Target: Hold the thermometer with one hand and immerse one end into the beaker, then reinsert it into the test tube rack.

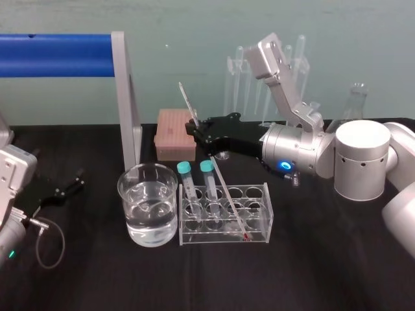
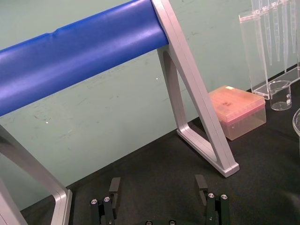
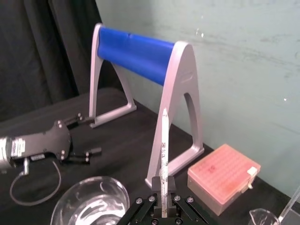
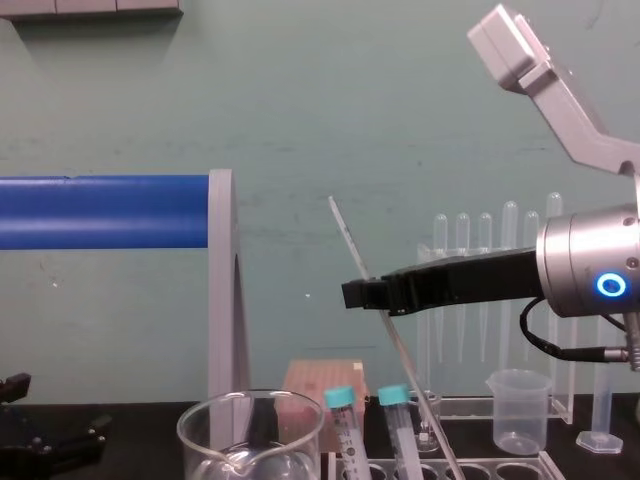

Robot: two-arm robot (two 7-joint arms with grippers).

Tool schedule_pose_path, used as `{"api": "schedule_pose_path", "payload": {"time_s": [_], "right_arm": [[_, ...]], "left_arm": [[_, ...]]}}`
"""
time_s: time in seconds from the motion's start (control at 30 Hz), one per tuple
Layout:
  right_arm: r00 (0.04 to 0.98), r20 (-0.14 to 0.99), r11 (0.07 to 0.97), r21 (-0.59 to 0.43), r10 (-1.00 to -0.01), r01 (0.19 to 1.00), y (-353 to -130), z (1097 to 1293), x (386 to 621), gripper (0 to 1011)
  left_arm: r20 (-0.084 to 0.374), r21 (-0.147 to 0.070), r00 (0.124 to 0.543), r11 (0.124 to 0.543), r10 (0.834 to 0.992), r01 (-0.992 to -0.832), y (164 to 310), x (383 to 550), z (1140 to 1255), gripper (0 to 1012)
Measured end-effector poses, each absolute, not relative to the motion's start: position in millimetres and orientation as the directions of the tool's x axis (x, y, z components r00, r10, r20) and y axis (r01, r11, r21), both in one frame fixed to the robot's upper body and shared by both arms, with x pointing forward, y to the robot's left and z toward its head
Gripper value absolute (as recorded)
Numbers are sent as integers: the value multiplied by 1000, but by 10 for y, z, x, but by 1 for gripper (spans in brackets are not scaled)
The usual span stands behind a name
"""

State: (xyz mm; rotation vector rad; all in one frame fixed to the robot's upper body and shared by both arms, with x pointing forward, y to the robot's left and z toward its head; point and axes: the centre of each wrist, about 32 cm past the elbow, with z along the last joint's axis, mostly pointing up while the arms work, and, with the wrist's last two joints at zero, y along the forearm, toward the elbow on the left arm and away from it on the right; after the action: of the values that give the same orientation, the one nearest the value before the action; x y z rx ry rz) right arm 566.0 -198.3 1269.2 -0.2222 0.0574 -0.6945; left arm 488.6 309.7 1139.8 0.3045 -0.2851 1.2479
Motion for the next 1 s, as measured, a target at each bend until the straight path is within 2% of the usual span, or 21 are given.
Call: {"api": "schedule_pose_path", "payload": {"time_s": [0.2, 0.5, 0.63, 0.77, 1.0], "right_arm": [[763, 21, 753, -151, -646, 641, -1999, 12664, 5602, 59], [774, 68, 777, 56, -629, 627, -2134, 12729, 5434, 59], [780, 70, 778, 168, -622, 605, -2224, 12828, 5365, 59], [789, 68, 768, 292, -611, 570, -2322, 13026, 5332, 59], [799, 91, 758, 394, -594, 519, -2371, 13355, 5416, 59]], "left_arm": [[374, 70, 292, 287, 880, -955, 3096, 4886, 11398, 1008], [374, 70, 292, 287, 880, -955, 3096, 4886, 11398, 1008], [374, 70, 292, 287, 880, -955, 3097, 4886, 11398, 1008], [374, 70, 292, 287, 880, -955, 3097, 4886, 11398, 1008], [374, 70, 292, 287, 880, -955, 3097, 4886, 11398, 1008]]}}
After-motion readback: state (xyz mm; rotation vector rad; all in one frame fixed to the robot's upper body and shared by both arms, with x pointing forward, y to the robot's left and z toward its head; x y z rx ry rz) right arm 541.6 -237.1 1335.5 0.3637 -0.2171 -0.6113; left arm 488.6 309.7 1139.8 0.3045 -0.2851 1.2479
